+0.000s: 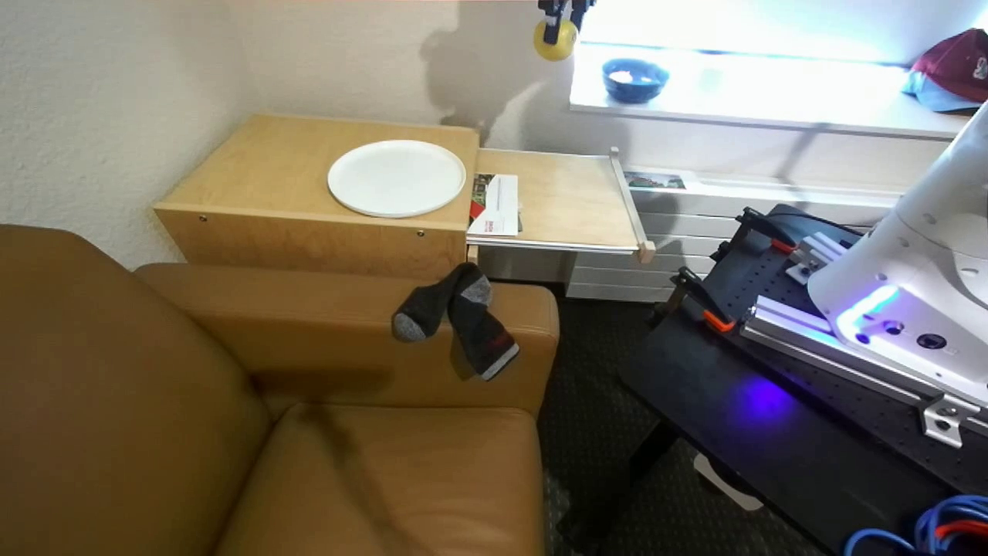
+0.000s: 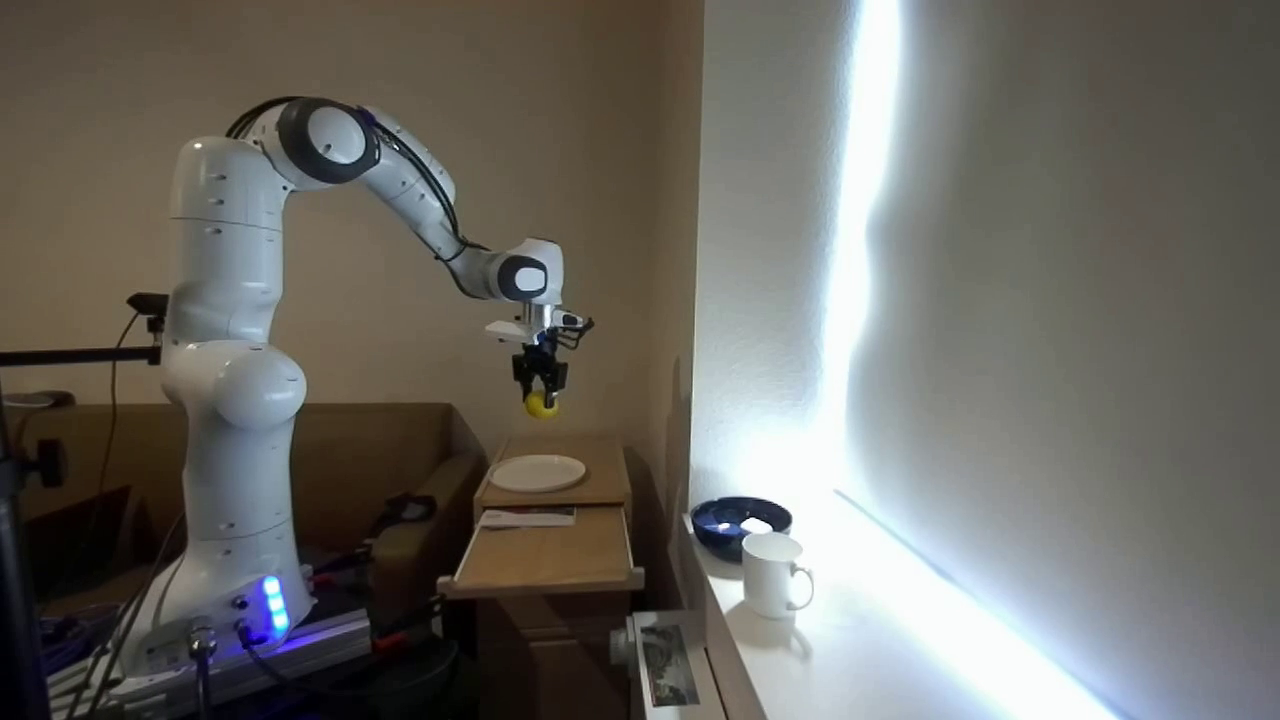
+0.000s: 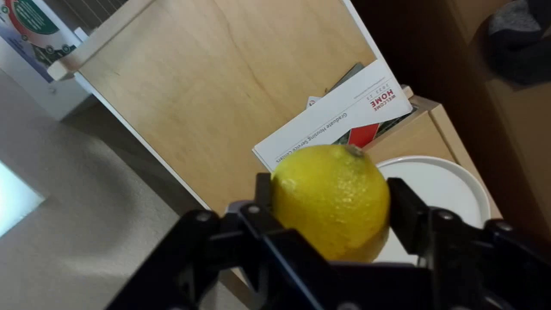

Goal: Take the lemon out of the blue bowl and put it on the plate

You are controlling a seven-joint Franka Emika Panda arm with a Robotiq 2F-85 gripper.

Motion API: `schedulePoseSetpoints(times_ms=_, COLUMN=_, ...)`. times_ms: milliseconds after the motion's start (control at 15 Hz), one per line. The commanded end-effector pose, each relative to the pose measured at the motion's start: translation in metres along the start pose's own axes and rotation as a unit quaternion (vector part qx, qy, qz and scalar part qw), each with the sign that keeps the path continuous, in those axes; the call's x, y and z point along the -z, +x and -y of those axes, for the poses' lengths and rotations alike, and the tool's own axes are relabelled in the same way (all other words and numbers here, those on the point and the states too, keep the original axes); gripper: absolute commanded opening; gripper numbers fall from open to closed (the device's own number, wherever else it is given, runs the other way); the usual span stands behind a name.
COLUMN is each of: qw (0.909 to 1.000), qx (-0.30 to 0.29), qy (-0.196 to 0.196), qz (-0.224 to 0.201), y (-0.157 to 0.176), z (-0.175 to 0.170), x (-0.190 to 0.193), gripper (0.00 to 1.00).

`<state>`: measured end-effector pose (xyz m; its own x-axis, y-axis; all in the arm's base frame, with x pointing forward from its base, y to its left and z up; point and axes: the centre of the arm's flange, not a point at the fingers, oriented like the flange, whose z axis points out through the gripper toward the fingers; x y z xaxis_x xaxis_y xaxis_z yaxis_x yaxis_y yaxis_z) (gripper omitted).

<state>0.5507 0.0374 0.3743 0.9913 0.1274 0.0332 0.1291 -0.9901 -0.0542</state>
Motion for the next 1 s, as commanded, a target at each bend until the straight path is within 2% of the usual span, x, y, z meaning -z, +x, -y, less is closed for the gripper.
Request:
schedulePoseSetpoints(times_ms=0, qw=1.0000, qx=0.004, qy=0.000, qz=0.000, y=0.000, z=0.004, x=0.000, gripper=0.42)
schedulePoseSetpoints(times_ms=67, qw=0.9999, qx=0.010, qy=0.006, qz=0.008, y=0.008, z=0.007, x=-0.009, gripper=0.42)
schedulePoseSetpoints(times_ms=200, qw=0.9987, qx=0.048, qy=0.009, qz=0.016, y=0.032, z=0.039, x=-0.028, gripper=0.42)
schedulePoseSetpoints(times_ms=467, qw=0.9933, qx=0.112, qy=0.016, qz=0.021, y=0.083, z=0.120, x=-0.067, gripper=0.42)
schedulePoseSetpoints(times_ms=533, qw=0.9923, qx=0.122, qy=0.014, qz=0.016, y=0.093, z=0.135, x=-0.077, gripper=0.42)
schedulePoseSetpoints(times_ms=600, qw=0.9915, qx=0.130, qy=-0.004, qz=0.002, y=0.103, z=0.147, x=-0.087, gripper=0.42)
schedulePoseSetpoints(times_ms=667, qw=0.9907, qx=0.127, qy=-0.037, qz=-0.031, y=0.114, z=0.154, x=-0.094, gripper=0.42)
schedulePoseSetpoints(times_ms=733, qw=0.9899, qx=0.126, qy=-0.050, qz=-0.042, y=0.123, z=0.157, x=-0.101, gripper=0.42)
schedulePoseSetpoints(times_ms=867, qw=0.9907, qx=0.119, qy=-0.044, qz=-0.050, y=0.127, z=0.157, x=-0.106, gripper=0.42)
schedulePoseSetpoints(times_ms=933, qw=0.9907, qx=0.126, qy=-0.036, qz=-0.037, y=0.106, z=0.159, x=-0.106, gripper=0.67)
